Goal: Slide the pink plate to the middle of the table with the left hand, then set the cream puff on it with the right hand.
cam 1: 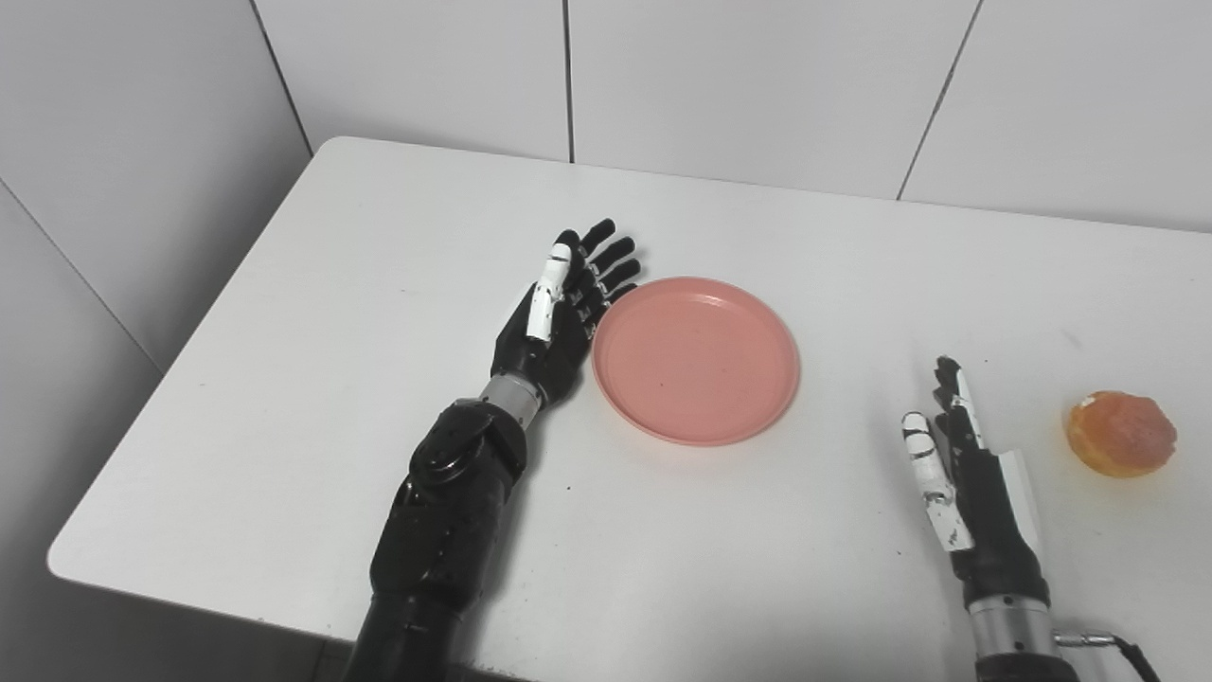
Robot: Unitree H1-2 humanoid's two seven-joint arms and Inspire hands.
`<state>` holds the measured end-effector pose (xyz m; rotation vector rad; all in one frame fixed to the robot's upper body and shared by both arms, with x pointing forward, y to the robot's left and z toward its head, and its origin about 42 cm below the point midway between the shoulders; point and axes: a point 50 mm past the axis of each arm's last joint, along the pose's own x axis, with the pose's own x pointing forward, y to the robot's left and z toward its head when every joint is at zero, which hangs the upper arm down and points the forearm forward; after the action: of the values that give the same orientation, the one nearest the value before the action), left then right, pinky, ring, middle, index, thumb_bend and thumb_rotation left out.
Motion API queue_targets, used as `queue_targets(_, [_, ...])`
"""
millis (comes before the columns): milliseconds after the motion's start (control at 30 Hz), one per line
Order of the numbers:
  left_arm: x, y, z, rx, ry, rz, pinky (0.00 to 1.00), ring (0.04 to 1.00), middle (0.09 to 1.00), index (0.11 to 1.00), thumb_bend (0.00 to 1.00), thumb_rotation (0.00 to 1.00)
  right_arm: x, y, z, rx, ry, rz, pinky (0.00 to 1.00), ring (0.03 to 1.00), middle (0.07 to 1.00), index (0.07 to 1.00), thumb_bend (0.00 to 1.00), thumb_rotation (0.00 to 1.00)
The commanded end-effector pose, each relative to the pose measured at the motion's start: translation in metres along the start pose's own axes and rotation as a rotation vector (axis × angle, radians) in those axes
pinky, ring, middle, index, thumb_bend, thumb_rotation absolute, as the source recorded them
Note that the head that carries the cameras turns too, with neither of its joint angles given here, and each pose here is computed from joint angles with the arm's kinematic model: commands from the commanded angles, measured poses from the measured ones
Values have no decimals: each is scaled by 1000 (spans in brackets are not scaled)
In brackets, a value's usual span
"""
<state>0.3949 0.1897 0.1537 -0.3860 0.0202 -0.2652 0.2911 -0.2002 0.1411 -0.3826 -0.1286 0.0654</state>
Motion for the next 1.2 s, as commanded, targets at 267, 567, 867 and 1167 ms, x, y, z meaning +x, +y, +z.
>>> queue_targets(267, [-23, -25, -28, 16, 124, -38, 897, 900, 905, 896, 405, 1000, 2, 15, 7, 24, 25, 33, 963, 988, 1000, 1000, 307, 1000])
queue_targets(567, [-33, -33, -37, -21, 156, -55, 900, 901, 911, 912, 399, 1000, 4, 21, 10, 10, 24, 28, 946, 978, 993, 1000, 290, 1000])
queue_targets(867, [-36, -27, -39, -39, 160, -43, 913, 909, 916, 917, 417, 1000, 5, 23, 12, 32, 22, 19, 953, 976, 989, 999, 296, 1000])
queue_targets(1167, [-37, -25, -44, -53, 168, -43, 919, 912, 913, 911, 408, 1000, 9, 14, 21, 28, -21, -53, 942, 971, 987, 988, 320, 1000])
